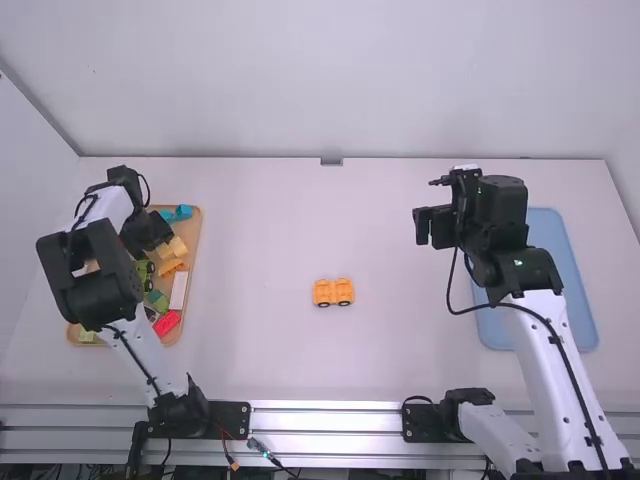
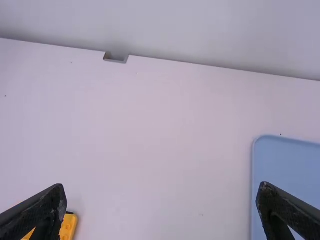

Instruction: Assemble lego blocks to make yellow taxi

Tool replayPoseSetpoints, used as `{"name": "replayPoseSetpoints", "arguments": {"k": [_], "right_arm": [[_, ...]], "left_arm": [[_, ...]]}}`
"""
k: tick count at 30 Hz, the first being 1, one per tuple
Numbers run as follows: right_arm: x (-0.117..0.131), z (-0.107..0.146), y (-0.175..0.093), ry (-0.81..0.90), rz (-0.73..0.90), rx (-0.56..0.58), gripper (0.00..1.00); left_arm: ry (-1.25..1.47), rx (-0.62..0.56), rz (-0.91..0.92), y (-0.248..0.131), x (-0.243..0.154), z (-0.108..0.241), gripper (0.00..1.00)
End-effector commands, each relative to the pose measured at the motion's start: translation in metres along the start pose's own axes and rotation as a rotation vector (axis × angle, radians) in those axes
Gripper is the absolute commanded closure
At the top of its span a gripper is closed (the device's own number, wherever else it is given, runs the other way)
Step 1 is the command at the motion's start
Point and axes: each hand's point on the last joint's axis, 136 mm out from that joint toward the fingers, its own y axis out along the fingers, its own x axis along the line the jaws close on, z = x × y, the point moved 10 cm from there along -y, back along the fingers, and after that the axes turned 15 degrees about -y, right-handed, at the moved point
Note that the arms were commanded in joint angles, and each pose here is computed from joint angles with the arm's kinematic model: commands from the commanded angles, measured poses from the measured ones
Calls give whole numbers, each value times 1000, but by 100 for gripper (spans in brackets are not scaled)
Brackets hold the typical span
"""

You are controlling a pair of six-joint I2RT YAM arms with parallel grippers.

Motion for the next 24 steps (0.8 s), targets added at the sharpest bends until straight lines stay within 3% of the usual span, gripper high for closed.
{"name": "replayPoseSetpoints", "arguments": {"k": [1,11,19,24], "right_arm": [[-1,-10,-5,-7,6,-31,1],[-1,-10,-5,-7,6,-31,1],[-1,-10,-5,-7,6,-31,1],[-1,-10,-5,-6,6,-31,1]], "left_arm": [[23,10,-26,9,4,4,43],[26,-8,-38,22,8,9,45],[23,-53,-171,23,21,10,46],[20,-17,-104,23,15,11,46]]}}
